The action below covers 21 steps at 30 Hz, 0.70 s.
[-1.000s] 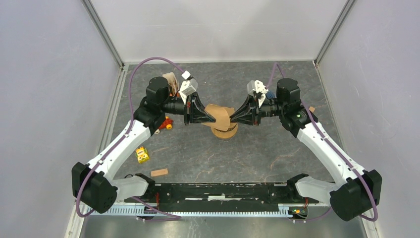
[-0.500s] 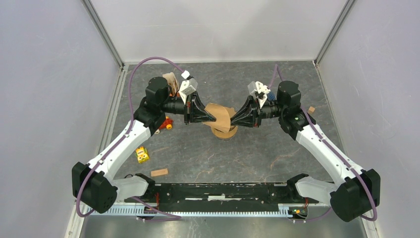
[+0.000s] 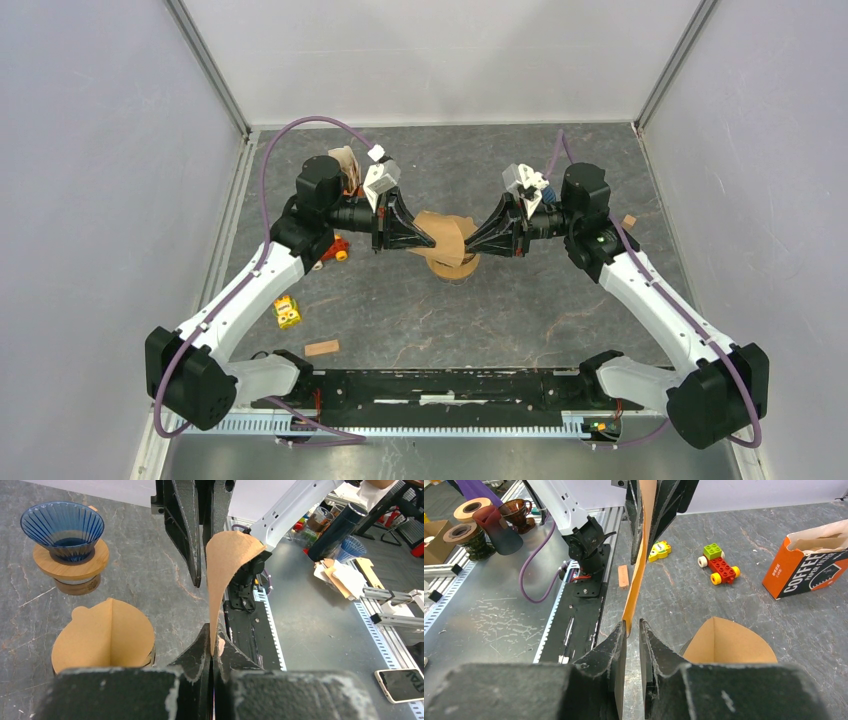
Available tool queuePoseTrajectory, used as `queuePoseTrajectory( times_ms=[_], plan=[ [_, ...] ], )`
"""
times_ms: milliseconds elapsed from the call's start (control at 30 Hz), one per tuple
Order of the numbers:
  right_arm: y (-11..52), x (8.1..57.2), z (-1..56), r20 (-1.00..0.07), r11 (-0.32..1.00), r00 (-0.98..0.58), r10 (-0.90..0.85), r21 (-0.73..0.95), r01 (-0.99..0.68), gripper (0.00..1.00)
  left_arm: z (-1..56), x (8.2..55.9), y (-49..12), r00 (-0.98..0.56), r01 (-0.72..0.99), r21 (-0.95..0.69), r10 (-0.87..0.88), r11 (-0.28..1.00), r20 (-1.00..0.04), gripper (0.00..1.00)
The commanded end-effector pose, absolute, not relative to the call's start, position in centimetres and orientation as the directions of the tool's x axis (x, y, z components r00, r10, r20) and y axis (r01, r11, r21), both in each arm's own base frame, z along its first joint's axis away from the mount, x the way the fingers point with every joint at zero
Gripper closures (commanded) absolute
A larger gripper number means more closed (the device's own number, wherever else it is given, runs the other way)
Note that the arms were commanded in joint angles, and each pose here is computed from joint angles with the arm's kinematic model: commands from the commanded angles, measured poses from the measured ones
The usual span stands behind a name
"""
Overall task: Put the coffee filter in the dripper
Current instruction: Pick up the coffee filter from the coffee filter holder.
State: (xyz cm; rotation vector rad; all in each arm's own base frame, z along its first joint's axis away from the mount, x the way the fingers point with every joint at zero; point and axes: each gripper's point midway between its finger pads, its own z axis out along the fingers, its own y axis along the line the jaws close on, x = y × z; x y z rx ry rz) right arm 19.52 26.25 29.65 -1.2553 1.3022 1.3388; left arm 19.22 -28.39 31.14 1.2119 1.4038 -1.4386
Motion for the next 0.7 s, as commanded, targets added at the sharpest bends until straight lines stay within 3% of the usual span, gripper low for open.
queuePoseTrajectory(
  times_ms=[0, 667],
  plan=[
    [26.11, 19.49, 31.09, -0.997, -0.083, -0.069, -0.042, 0.073, -0.994, 0.8, 31.63, 19.58, -28.35, -0.174, 0.98, -0.18, 0.074, -0.087, -0.982, 0.98],
    [26.23, 19.5, 30.5, -0.996, -0.096, -0.086, -0.039, 0.089, -0.991, 0.86, 31.42, 19.72, -28.62, -0.18, 0.978, -0.186, 0.069, -0.094, -0.981, 0.98]
  ],
)
